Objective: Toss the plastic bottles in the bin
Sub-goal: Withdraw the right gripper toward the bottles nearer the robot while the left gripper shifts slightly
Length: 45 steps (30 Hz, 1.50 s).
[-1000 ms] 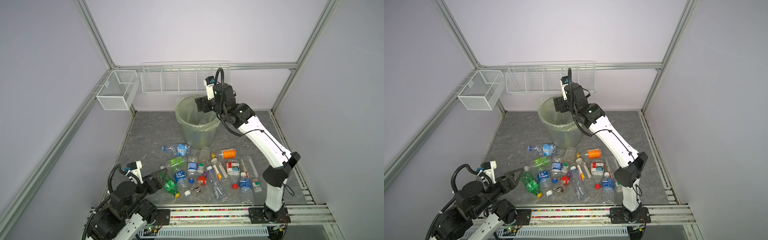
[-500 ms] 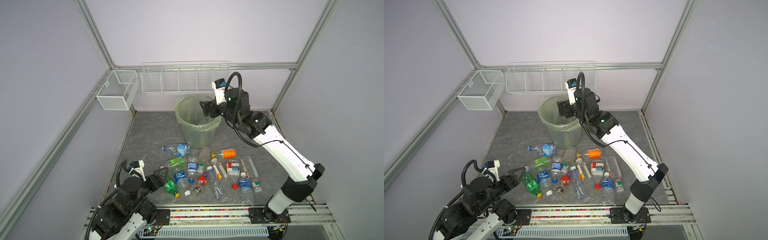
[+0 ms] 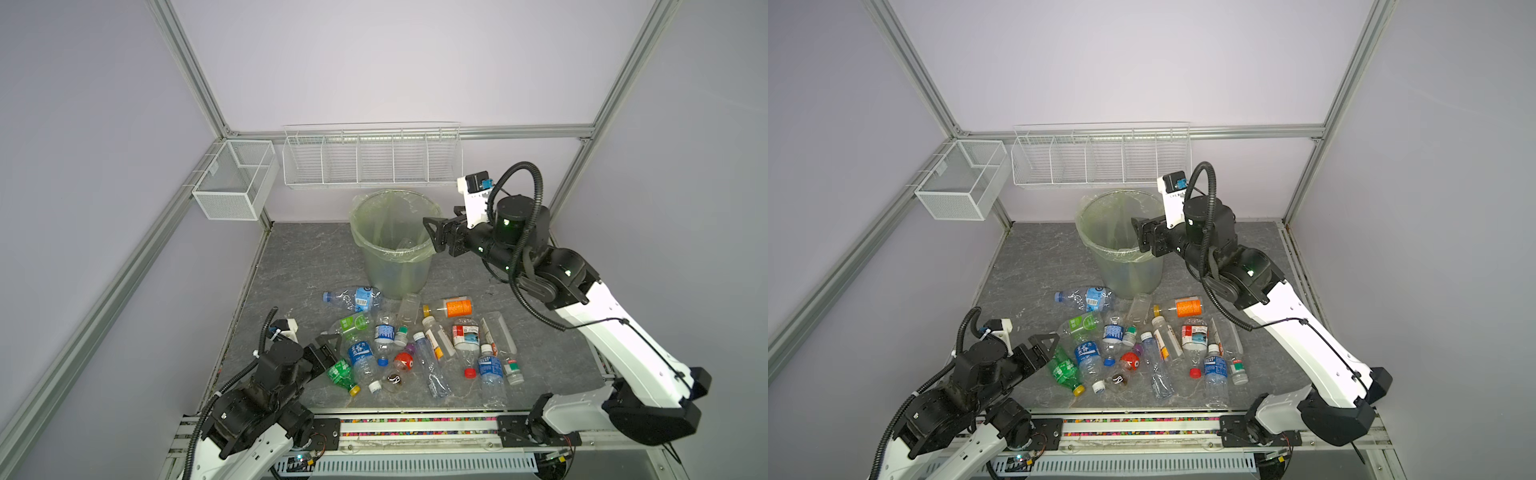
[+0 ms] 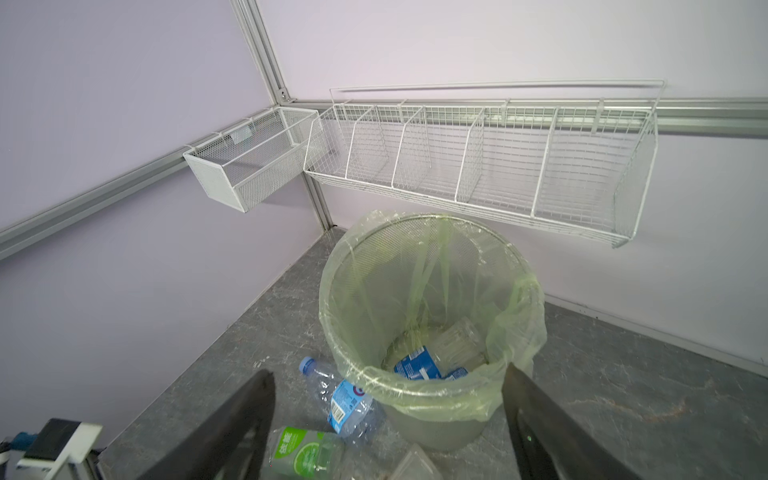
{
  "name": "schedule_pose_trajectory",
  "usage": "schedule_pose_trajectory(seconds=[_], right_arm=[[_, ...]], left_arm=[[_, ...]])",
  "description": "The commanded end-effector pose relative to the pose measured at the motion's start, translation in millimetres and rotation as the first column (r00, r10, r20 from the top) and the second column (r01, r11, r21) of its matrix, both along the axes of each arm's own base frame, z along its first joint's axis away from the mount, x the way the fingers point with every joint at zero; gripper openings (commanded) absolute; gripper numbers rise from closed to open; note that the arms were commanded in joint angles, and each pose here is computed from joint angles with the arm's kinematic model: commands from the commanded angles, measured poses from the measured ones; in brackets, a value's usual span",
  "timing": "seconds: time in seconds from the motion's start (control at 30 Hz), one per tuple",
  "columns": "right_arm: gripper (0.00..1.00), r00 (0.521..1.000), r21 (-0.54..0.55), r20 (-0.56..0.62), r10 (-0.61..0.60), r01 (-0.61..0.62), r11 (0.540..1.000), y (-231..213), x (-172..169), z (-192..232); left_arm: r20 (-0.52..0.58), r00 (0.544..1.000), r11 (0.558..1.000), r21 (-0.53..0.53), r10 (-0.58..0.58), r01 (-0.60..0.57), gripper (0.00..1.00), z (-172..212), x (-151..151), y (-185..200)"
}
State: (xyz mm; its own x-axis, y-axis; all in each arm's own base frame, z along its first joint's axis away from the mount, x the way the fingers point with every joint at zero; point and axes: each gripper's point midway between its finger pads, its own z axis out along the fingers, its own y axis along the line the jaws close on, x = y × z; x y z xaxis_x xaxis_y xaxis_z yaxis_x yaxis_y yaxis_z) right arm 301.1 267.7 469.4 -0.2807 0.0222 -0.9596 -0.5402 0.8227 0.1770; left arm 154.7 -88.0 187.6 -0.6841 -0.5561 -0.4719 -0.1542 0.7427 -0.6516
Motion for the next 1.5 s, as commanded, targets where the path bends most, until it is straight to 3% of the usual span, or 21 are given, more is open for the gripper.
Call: schedule_pose_trajectory(seconds=[0.0, 0.2, 0.37, 0.7, 0.97, 1.47], right_arm=[[0.88, 0.997, -0.013, -0.077, -0.028, 0.027, 1.000, -16, -14, -12], [0.88, 0.978, -0.047, -0.175, -0.116, 0.110, 0.993, -49, -29, -39], [0.88, 0.923, -0.134, -0.284, -0.259, 0.229, 0.964, -84, -36, -80], [0.88, 0.728, -0.314, -0.489, -0.481, 0.368, 0.875, -151, -62, -181], [0.88, 0.584, -0.440, -0.553, -0.595, 0.401, 0.803, -177, -77, -246], [0.89, 0.429, -0.522, -0.617, -0.659, 0.404, 0.751, -196, -78, -322]], left_arm=[[-0.063, 0.997, 0.998, 0.043, 0.049, -0.046, 0.92, -19, -2, 9], [-0.088, 0.995, 0.998, 0.052, 0.047, -0.043, 0.92, -28, 1, 5], [-0.092, 0.995, 0.998, 0.046, 0.045, -0.041, 0.92, -33, 4, 1], [-0.105, 0.994, 0.997, 0.068, 0.035, -0.028, 0.93, -40, 10, -4], [-0.108, 0.994, 0.997, 0.067, 0.031, -0.024, 0.93, -43, 11, -6], [-0.127, 0.991, 0.996, 0.084, 0.043, -0.032, 0.93, -53, 9, -2]])
